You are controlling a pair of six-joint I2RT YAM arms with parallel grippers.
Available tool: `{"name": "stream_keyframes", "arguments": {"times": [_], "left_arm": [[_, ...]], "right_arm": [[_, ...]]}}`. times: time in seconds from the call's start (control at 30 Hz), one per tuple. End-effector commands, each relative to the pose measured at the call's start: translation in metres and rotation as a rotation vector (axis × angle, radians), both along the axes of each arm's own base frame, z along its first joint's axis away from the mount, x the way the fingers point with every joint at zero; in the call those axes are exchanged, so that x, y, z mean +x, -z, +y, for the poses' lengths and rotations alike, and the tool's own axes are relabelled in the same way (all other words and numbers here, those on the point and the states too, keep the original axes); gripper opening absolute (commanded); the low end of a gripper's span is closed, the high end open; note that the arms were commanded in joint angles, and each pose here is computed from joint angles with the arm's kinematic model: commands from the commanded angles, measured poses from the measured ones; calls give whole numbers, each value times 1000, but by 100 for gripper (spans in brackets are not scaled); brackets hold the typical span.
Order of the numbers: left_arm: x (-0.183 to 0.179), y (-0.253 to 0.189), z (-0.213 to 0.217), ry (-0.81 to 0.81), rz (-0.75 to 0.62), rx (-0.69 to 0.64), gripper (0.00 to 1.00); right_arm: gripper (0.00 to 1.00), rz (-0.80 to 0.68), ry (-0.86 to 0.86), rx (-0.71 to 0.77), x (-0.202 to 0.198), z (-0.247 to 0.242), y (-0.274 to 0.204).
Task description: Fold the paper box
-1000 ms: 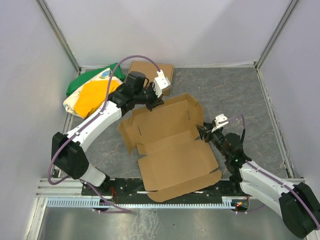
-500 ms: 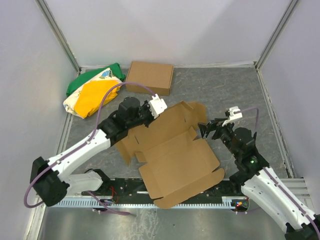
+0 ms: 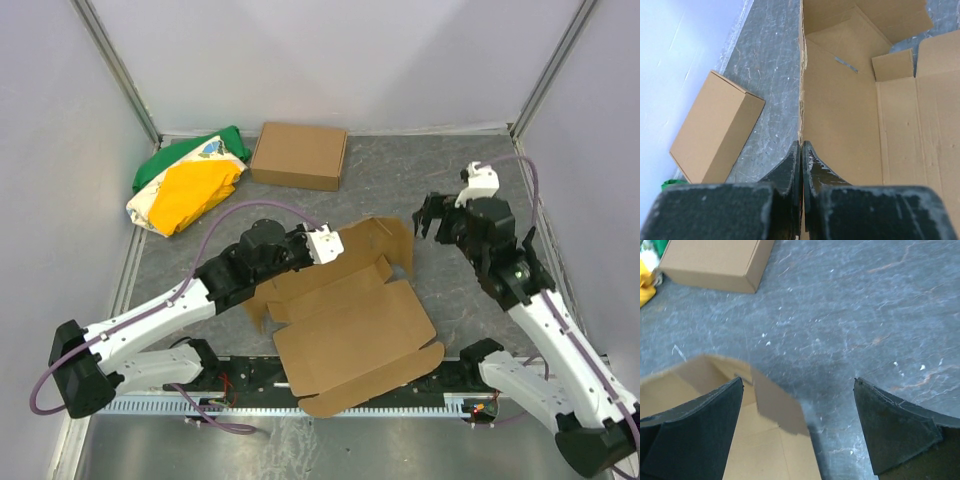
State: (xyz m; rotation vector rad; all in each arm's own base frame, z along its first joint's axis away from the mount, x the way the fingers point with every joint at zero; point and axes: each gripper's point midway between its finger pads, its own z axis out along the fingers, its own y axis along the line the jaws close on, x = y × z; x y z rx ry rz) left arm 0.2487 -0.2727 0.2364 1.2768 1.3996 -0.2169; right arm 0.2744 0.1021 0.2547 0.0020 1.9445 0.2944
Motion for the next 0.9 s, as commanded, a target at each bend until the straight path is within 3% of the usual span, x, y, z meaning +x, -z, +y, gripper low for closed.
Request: {"name": "stream_keyframes", "arguments": {"times": [0.0, 0.17, 0.3, 0.6, 0.87], "left_arm": [[-1, -19, -7, 38, -107, 29, 3], [-9, -7, -20, 83, -120, 97, 3], [-17, -6, -26, 119, -108, 96, 3], [-21, 10, -28, 127, -105, 141, 3], [-33, 23, -30, 158, -124, 190, 3]], "right_arm": [[99, 18, 144, -6, 25, -24, -28], [99, 120, 314, -80, 62, -68, -2], [97, 273, 191, -27, 83, -62, 66], [91, 180, -75, 97, 45, -24, 115], [88, 147, -230, 234, 20, 7, 89]]}}
